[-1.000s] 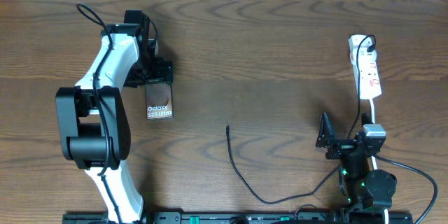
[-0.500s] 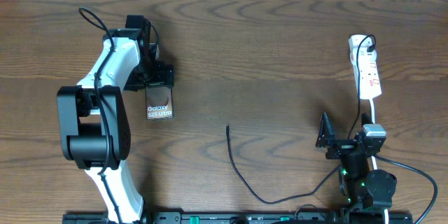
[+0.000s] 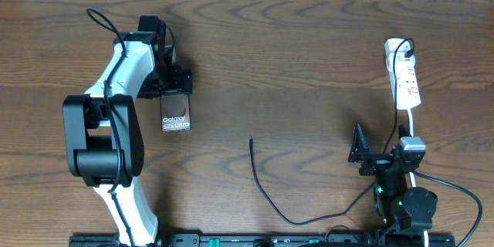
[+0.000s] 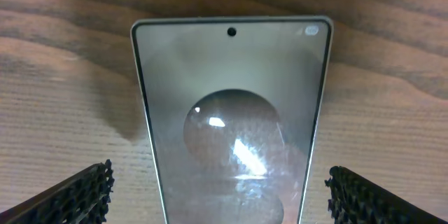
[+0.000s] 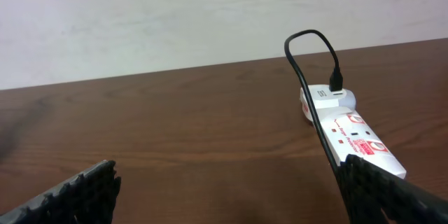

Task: Plug charger to phone and switch on socket
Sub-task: 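Lower the left gripper and close it on the phone's bottom edge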

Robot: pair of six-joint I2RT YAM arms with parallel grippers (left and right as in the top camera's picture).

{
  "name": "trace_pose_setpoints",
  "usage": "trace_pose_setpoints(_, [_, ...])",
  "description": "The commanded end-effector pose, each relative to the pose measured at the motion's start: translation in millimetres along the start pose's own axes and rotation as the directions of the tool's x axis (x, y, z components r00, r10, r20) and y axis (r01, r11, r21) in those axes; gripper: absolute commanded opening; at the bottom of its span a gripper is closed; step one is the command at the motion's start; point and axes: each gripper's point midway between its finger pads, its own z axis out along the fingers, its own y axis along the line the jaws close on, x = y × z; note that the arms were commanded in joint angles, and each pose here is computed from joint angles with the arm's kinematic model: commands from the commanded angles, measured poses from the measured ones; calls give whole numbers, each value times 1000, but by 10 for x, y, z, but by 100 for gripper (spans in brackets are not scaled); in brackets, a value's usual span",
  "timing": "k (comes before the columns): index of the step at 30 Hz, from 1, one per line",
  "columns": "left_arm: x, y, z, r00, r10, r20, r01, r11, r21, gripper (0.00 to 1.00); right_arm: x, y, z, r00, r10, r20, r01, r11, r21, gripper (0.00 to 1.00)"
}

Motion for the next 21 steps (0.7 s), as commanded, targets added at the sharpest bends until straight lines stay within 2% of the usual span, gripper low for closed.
trace_pose_setpoints(1, [97, -23, 114, 999, -18, -30, 18, 1000, 2, 96, 8, -2, -1, 1000, -14, -2, 14, 1000, 3, 99])
trace_pose_setpoints(21, [158, -83, 229, 1000, 3, -30, -3, 1000, 2, 97, 8, -2, -1, 1000, -14, -2, 14, 1000, 3, 99])
